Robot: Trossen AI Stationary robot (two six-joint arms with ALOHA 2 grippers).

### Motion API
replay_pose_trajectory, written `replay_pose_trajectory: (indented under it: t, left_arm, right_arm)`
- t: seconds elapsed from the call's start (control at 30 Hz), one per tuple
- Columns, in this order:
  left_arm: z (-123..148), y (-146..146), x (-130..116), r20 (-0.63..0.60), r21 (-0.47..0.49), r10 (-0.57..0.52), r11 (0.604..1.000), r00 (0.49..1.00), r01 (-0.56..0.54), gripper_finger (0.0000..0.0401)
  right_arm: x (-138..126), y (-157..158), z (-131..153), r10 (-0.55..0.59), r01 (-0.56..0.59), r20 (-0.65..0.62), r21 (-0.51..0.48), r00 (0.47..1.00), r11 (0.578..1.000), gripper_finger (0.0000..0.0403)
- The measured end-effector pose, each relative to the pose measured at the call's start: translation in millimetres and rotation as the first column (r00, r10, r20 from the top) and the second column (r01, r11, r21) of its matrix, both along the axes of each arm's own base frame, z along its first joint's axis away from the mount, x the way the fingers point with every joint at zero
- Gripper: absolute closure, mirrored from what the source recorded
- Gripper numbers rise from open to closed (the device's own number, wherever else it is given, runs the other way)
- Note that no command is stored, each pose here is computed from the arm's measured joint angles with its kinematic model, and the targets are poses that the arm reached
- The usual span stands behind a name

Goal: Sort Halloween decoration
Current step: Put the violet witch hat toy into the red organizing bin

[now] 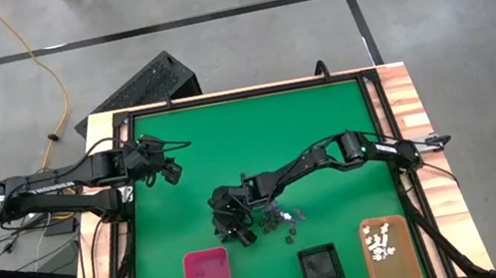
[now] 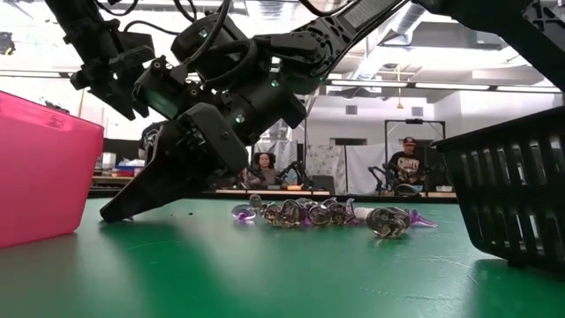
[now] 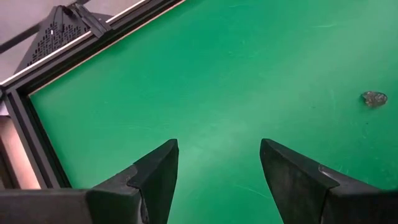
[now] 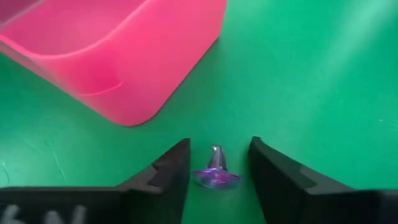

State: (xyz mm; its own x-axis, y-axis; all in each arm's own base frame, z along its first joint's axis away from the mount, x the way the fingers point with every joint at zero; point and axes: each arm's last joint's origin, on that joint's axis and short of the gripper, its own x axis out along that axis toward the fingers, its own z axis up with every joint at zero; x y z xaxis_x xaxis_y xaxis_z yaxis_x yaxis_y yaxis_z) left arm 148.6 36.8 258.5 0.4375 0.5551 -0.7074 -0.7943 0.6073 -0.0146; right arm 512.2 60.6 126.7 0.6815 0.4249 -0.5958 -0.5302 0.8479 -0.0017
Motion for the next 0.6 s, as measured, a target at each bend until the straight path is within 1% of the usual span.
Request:
replay_pose_trajectory:
  t: [0.13,0.23,0.6]
  left_arm:
    - [0.0,0.0,0.0,0.000,0.001,0.000,1.000,1.000,0.000,0.0182]
    - [0.0,0.0,0.0,0.000,0.001,0.001,1.000,1.000,-0.001,0.0182]
    - [0.0,0.0,0.0,0.000,0.001,0.001,1.000,1.000,-0.001,0.0182]
  right_arm:
    - [0.1,-0.5,0.1,-0.006,0.006,-0.002,0.000,1.000,1.000,0.0288]
    - [0.1,-0.3,0.2,-0.006,0.006,-0.002,0.000,1.000,1.000,0.0316]
    - [0.2,-4.8,0.9,-0.072,0.075,-0.047,0.065,0.996,0.995,0.0364]
